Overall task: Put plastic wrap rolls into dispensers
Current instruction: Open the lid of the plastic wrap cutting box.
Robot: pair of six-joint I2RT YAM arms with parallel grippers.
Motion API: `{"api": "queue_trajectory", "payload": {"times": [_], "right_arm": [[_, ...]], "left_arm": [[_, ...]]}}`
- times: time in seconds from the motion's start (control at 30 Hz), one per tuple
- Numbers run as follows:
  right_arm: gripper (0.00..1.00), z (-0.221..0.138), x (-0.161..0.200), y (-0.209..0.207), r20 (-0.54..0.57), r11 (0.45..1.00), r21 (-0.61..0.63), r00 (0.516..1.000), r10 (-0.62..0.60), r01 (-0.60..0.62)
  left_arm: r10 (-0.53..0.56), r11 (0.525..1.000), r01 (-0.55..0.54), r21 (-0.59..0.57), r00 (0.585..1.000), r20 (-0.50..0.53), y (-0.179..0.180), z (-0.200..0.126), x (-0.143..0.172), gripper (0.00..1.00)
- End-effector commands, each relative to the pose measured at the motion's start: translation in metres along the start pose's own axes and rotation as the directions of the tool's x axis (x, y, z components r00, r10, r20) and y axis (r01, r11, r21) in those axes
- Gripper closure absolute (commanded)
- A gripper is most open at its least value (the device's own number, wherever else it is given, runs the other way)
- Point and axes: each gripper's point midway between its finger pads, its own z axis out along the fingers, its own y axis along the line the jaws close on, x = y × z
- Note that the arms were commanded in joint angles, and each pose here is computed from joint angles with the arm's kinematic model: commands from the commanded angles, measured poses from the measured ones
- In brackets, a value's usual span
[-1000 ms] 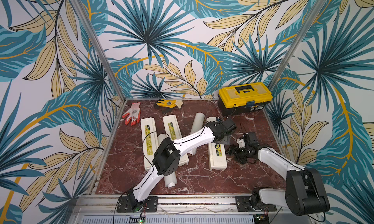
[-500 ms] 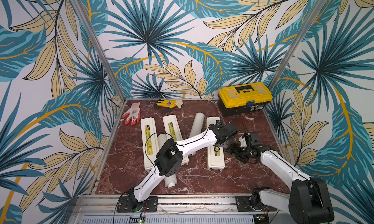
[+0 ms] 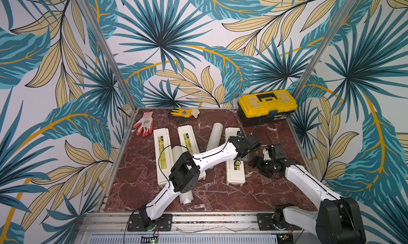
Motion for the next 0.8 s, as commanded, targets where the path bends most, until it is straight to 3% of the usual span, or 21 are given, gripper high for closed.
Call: {"api": "queue_trajectory", "payload": {"times": [0.0, 0.37, 0.53, 0.77], "right_arm": [[0.24, -0.004, -0.007, 0.013, 0.013, 0.998, -0.040, 0.999, -0.053, 0.053], [0.26, -0.015, -0.041, 0.052, 0.050, 0.976, -0.151, 0.988, -0.148, 0.154], [0.30, -0.016, -0.059, 0.072, 0.058, 0.964, -0.202, 0.985, -0.162, 0.170], [0.38, -0.005, -0.072, 0.076, 0.030, 0.969, -0.185, 0.986, -0.162, 0.164]], "left_arm": [[0.001, 0.999, 0.002, 0.050, 0.999, -0.049, -0.001, -0.013, -0.003, 0.24], [-0.017, 0.982, 0.043, 0.182, 0.990, -0.140, 0.000, -0.030, -0.010, 0.34], [0.001, 0.955, 0.050, 0.293, 0.985, -0.173, -0.010, -0.041, -0.015, 0.38], [0.018, 0.904, 0.075, 0.420, 0.977, -0.213, -0.023, -0.048, -0.019, 0.39]]}}
